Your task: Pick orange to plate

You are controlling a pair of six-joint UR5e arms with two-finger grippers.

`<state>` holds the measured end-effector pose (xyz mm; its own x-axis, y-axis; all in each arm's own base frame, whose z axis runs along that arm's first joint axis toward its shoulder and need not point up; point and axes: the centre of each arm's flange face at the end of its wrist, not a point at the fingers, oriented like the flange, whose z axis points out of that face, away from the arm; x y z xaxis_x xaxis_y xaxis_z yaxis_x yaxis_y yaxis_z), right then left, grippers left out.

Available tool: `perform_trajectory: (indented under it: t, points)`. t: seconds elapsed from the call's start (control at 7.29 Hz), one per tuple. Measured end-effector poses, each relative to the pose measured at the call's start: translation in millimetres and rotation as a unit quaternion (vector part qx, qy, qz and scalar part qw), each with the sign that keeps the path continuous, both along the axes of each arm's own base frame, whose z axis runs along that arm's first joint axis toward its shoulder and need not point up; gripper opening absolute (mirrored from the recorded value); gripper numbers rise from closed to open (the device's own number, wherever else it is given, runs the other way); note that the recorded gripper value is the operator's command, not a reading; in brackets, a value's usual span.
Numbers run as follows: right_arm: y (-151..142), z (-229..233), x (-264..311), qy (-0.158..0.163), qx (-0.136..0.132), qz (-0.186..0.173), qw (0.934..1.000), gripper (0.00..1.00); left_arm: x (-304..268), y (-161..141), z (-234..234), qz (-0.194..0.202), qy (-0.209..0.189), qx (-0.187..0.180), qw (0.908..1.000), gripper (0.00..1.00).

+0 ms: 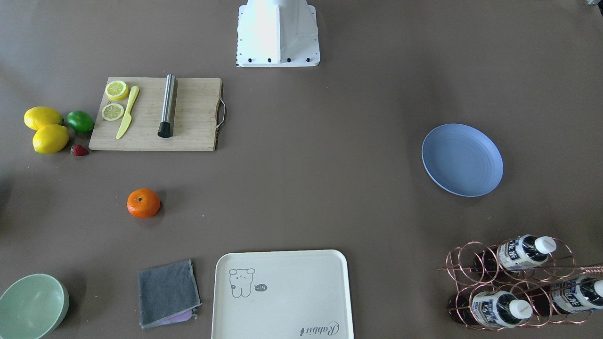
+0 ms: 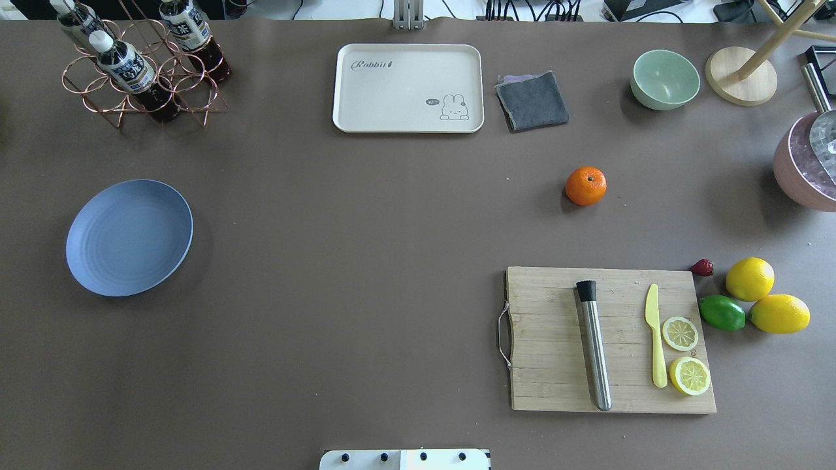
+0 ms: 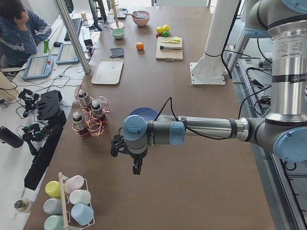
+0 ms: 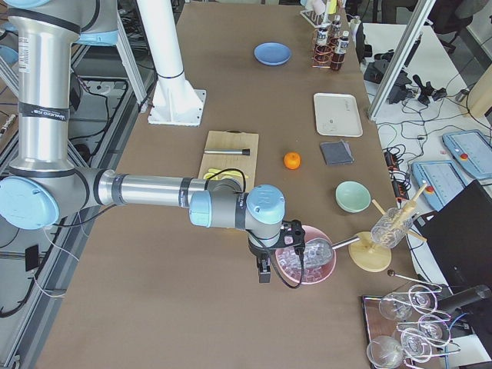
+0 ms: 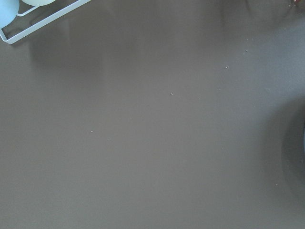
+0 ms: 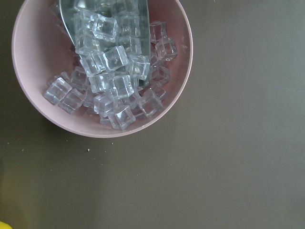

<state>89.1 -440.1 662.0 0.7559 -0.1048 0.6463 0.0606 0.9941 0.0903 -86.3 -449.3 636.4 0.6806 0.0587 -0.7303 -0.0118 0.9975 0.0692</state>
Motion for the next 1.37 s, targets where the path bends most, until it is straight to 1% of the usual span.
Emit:
perform_trajectory:
  t: [0.41,0.82,1.1,1.37]
  points:
    - [0,0,0,0.0,0.0,0.0,1.0,1.0,0,14,-4,0.0,0.0,0.006,1.0,1.0]
    - [0,-1,0,0.0,0.001,0.0,1.0,1.0,1,16,-1,-0.001,0.0,0.004,1.0,1.0]
    - [0,0,0,0.0,0.0,0.0,1.0,1.0,1,13,-4,-0.001,0.0,0.007,1.0,1.0]
    - [0,0,0,0.0,0.001,0.0,1.0,1.0,1,3,-15,-0.001,0.002,0.019,0.9998,1.0]
